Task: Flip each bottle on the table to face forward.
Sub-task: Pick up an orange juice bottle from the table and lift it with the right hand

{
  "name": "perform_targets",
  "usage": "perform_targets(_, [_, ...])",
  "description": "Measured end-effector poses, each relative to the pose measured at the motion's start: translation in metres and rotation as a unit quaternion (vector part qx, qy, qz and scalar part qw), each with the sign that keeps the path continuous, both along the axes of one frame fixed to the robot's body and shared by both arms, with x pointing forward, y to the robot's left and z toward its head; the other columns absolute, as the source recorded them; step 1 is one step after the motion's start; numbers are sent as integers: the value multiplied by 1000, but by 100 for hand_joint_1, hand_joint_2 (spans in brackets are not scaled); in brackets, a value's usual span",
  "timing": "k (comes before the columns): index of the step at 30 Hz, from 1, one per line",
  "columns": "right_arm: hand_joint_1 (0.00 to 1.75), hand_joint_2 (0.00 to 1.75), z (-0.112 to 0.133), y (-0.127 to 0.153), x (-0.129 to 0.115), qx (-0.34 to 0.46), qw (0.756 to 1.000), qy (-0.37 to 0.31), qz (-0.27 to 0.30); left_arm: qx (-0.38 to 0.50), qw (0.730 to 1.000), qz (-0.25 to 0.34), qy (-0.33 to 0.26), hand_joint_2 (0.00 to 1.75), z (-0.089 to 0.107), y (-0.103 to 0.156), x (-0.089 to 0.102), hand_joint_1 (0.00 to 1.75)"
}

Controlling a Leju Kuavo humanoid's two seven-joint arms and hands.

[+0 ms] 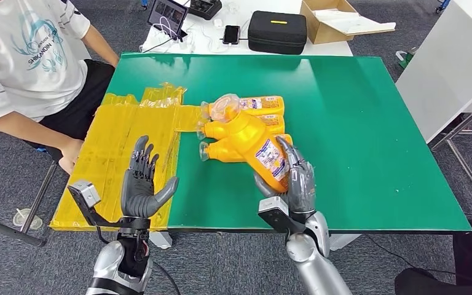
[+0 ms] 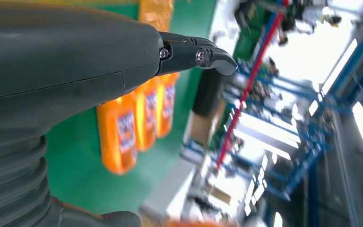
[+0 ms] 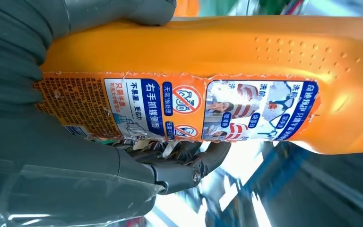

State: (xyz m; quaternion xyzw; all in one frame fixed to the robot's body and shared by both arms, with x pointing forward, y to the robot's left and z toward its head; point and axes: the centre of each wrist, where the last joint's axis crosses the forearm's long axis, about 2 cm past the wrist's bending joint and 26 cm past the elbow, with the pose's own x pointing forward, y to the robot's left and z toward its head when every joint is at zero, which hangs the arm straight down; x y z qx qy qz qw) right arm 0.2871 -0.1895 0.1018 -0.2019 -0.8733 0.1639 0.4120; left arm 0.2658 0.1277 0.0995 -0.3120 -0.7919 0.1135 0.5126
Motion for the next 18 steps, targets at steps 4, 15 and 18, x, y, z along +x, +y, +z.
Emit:
perform_targets(4, [175,175,-17,17,-6,19,998,36,48,-12,999,-33,-15,175,5,-6,-1,0])
perform_targets(15, [175,175,-35,62,-18,2,992,74,106,-9,997,-74,-18,175,7,-14,-2,0])
perform_targets(18, [175,175,-33,74,-18,-5,991,68,117,-8,996,-87,-9,175,5,-15,0,0])
